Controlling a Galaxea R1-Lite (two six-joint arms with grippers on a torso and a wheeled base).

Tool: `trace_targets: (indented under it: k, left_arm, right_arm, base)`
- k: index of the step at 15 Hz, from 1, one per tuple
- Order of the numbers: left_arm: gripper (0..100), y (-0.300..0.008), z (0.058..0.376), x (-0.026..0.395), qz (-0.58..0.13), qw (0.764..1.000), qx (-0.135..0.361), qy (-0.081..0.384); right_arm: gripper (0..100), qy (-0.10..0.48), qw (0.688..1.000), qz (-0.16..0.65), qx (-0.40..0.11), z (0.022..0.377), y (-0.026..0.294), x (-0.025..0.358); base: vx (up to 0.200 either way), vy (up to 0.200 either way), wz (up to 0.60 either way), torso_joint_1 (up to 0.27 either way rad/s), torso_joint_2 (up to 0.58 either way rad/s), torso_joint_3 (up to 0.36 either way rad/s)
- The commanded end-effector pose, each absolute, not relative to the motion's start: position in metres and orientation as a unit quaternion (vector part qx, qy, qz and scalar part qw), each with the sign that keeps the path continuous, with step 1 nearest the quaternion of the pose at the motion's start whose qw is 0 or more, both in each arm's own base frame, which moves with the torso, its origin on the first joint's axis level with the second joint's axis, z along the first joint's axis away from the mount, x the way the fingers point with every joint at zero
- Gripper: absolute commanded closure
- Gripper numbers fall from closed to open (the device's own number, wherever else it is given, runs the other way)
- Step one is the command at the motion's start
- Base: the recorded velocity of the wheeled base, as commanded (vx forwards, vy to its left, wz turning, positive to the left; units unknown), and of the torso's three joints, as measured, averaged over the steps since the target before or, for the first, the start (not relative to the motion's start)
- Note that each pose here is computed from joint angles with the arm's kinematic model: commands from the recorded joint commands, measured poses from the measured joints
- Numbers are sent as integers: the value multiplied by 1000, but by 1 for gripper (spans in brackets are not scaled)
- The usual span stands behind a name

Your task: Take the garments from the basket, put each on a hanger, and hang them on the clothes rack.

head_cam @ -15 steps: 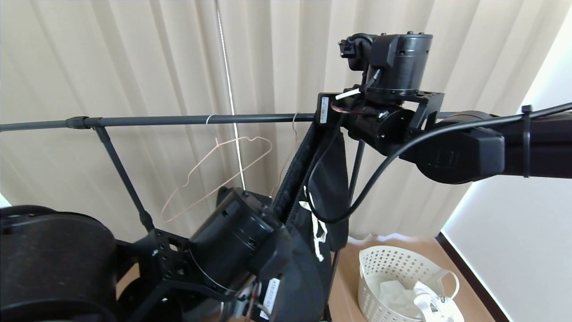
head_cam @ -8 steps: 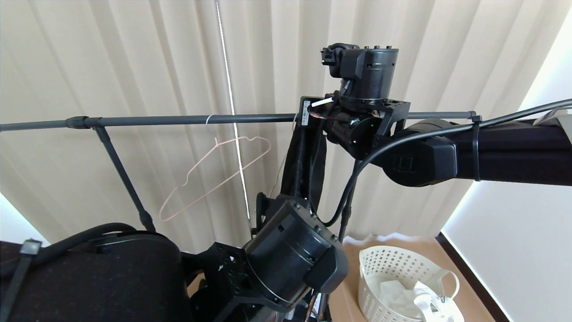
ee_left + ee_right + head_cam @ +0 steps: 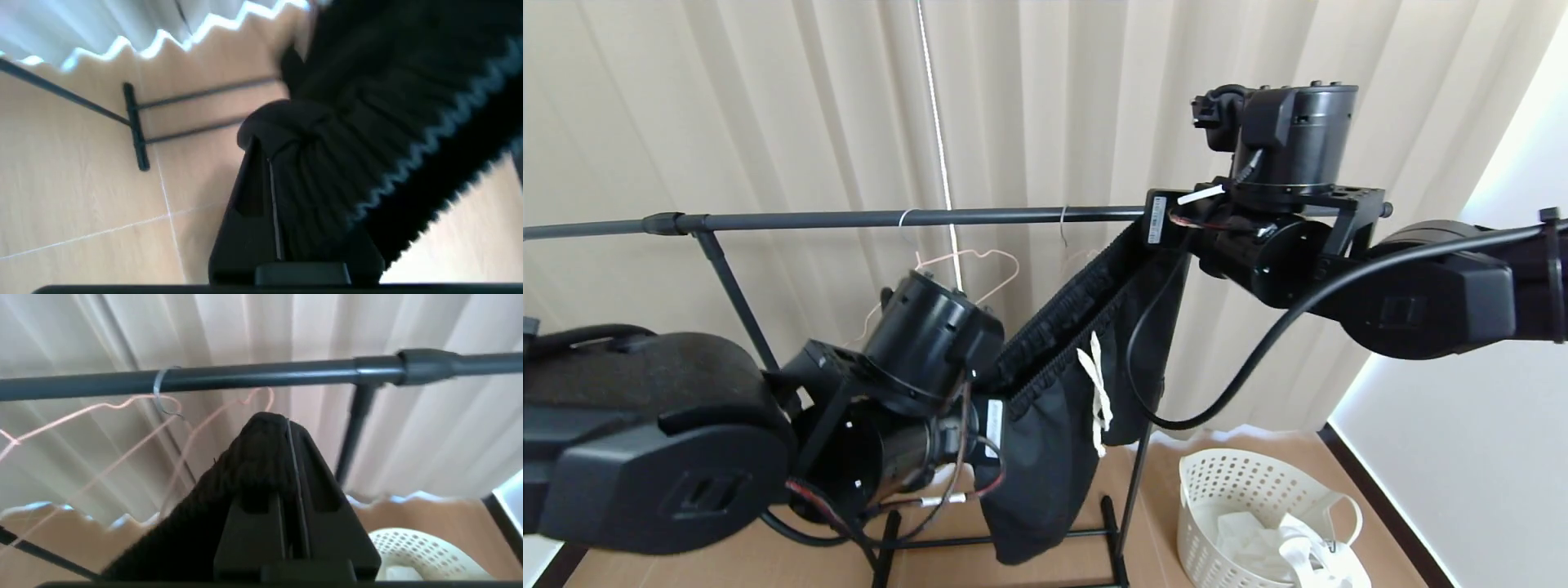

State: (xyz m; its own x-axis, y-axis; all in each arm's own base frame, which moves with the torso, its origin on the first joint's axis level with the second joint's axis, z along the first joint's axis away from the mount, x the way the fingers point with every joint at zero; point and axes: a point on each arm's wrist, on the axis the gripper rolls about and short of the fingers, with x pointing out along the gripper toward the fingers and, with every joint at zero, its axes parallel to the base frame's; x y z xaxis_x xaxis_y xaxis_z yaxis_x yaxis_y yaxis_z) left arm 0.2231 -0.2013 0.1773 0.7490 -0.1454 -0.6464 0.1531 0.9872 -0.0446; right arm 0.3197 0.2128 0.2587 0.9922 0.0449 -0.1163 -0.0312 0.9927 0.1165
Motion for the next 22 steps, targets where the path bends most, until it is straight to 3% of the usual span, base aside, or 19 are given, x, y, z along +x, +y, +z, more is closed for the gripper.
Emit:
trace_targets:
  k: [1,3,6,10,11,14,16,22]
  left_arm:
    - [100,-179,205,258,-34,952,-35,301]
    - [100,-182,215,280,-26,958,-47,282]
    - [100,-192,235,295,-33,967,-59,247]
    - [100,-193,248,294,-32,973,-35,224]
    - [100,-193,250,294,-34,974,-33,222]
    - [100,-194,259,294,-38,977,-38,208]
    - [100,-197,268,290,-44,976,-36,210]
    - [100,-202,282,274,-58,975,-29,212]
  right_arm:
    - [100,61,997,-4,50,269,180,282]
    - [100,117,993,-4,9,250,165,257]
    - [100,184,982,9,-52,233,164,256]
    - [100,221,969,70,-83,225,169,249]
    - [0,223,968,70,-86,223,169,249]
    - [0,258,951,101,-134,200,163,239]
    - [0,270,920,205,-195,180,150,215]
    - [0,203,885,377,-180,156,140,190]
  base:
    - [0,0,0,0,0,0]
    - [0,0,0,0,0,0]
    - [0,0,0,0,0,0]
    - [0,0,0,0,0,0]
    - [0,0,0,0,0,0]
    - [0,0,0,0,0,0]
    - [0,0,0,0,0,0]
    - [0,0,0,0,0,0]
